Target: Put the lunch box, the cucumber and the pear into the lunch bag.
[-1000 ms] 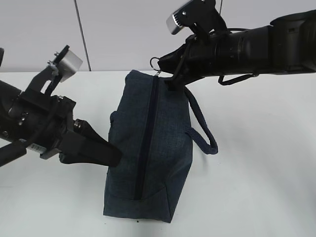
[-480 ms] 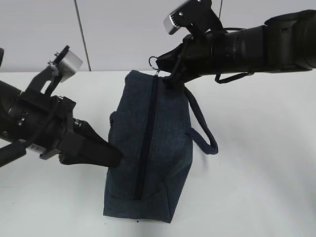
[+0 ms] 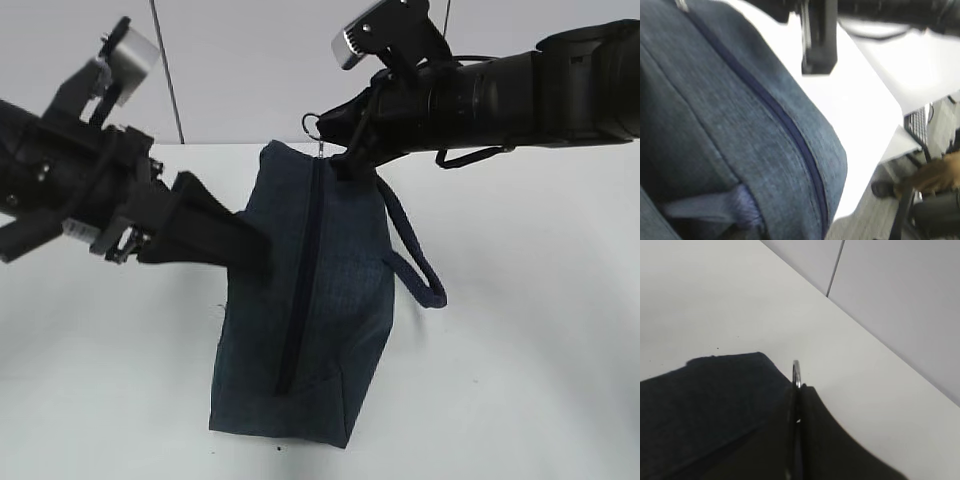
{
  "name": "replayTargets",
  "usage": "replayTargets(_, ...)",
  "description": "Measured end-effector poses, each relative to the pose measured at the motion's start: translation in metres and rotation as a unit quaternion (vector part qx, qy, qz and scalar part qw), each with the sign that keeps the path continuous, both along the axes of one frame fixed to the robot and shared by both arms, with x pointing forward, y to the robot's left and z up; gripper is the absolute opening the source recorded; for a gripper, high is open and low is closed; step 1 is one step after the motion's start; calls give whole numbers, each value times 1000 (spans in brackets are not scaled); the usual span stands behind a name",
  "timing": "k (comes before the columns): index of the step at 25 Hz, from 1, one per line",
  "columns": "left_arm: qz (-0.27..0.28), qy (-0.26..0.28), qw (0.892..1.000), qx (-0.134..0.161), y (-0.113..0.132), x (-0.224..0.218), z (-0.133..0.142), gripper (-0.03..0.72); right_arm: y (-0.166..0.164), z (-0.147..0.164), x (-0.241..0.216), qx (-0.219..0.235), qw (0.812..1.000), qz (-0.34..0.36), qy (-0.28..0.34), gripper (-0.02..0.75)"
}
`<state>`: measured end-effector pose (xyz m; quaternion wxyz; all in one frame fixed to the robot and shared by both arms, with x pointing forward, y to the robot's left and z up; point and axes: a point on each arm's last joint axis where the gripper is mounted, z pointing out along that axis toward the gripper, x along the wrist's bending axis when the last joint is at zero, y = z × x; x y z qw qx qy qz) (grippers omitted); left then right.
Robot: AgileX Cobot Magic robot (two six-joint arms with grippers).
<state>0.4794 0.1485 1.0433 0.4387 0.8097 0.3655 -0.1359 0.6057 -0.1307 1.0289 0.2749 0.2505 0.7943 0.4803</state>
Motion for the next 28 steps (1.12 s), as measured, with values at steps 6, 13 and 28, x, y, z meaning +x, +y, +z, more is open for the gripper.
replayTargets(6,95,-67,993,-21,1,32,21,424,0,0,0,0,1000,0,0,6)
replayTargets(13,122,-51,991,-25,-12,81,4,416,0,0,0,1,1000,1,0,6)
replayTargets(28,126,-7,992,-11,-19,103,-31,22,0,0,0,-1,1000,3,-2,6)
